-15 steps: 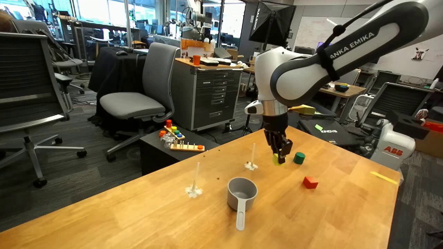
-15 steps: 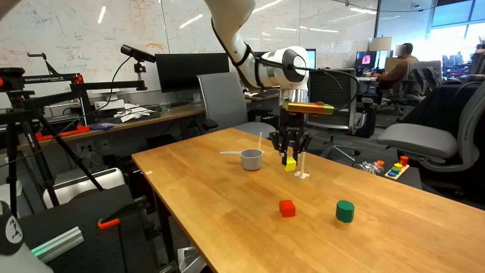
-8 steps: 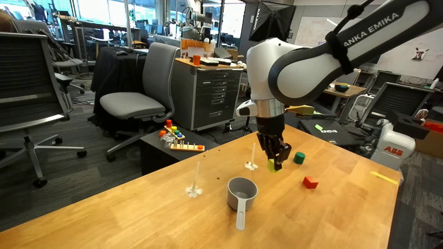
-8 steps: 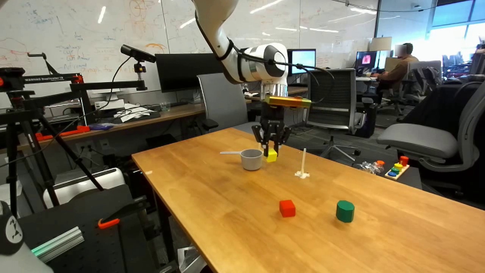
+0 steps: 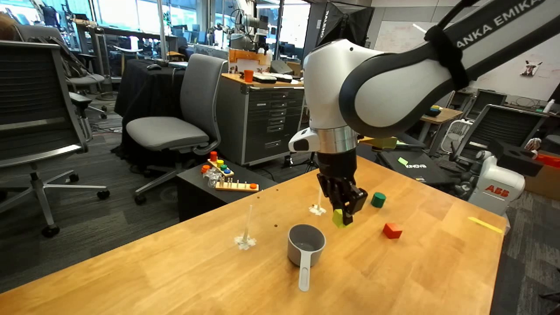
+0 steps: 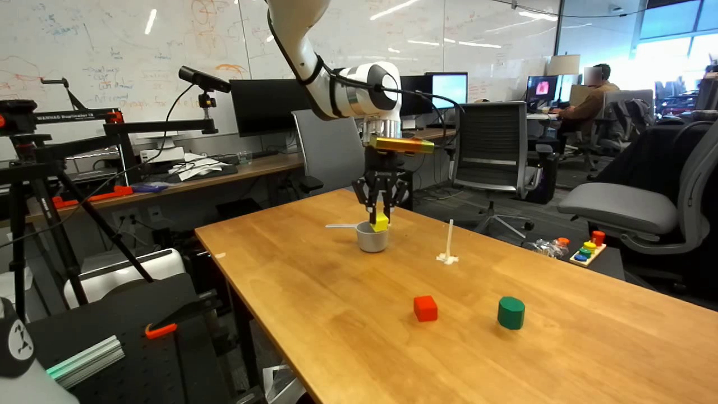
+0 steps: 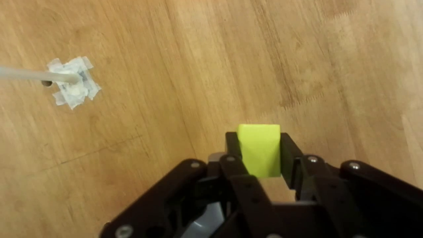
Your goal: Take the yellow, green and orange blocks one at a time from the table and put them in the gray pot
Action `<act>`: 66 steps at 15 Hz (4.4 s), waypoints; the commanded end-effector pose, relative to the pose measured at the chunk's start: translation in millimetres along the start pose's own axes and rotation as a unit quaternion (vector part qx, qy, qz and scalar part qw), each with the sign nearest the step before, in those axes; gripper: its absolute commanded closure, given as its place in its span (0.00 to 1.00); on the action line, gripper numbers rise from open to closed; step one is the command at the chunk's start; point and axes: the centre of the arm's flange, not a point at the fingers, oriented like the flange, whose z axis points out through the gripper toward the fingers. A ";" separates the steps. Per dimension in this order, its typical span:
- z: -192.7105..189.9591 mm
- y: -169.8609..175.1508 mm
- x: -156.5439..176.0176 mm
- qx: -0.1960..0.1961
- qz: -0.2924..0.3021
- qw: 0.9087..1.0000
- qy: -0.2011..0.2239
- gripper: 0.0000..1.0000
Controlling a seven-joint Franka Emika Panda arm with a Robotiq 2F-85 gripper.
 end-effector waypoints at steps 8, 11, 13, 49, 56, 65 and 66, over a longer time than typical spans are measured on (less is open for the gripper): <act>-14.3 -14.5 29.0 -0.031 0.003 0.999 0.006 0.92; -13.0 -13.3 37.5 -0.035 0.007 0.999 0.007 0.92; -9.7 -10.4 43.3 -0.035 0.010 0.999 0.008 0.92; 7.7 72.1 -86.5 -0.025 0.161 0.986 0.021 0.00; 23.8 100.9 -166.4 -0.014 0.234 0.972 0.019 0.00; 63.9 122.1 -225.6 0.017 0.310 0.950 0.010 0.00; 66.7 122.2 -229.7 0.021 0.315 0.949 0.010 0.00</act>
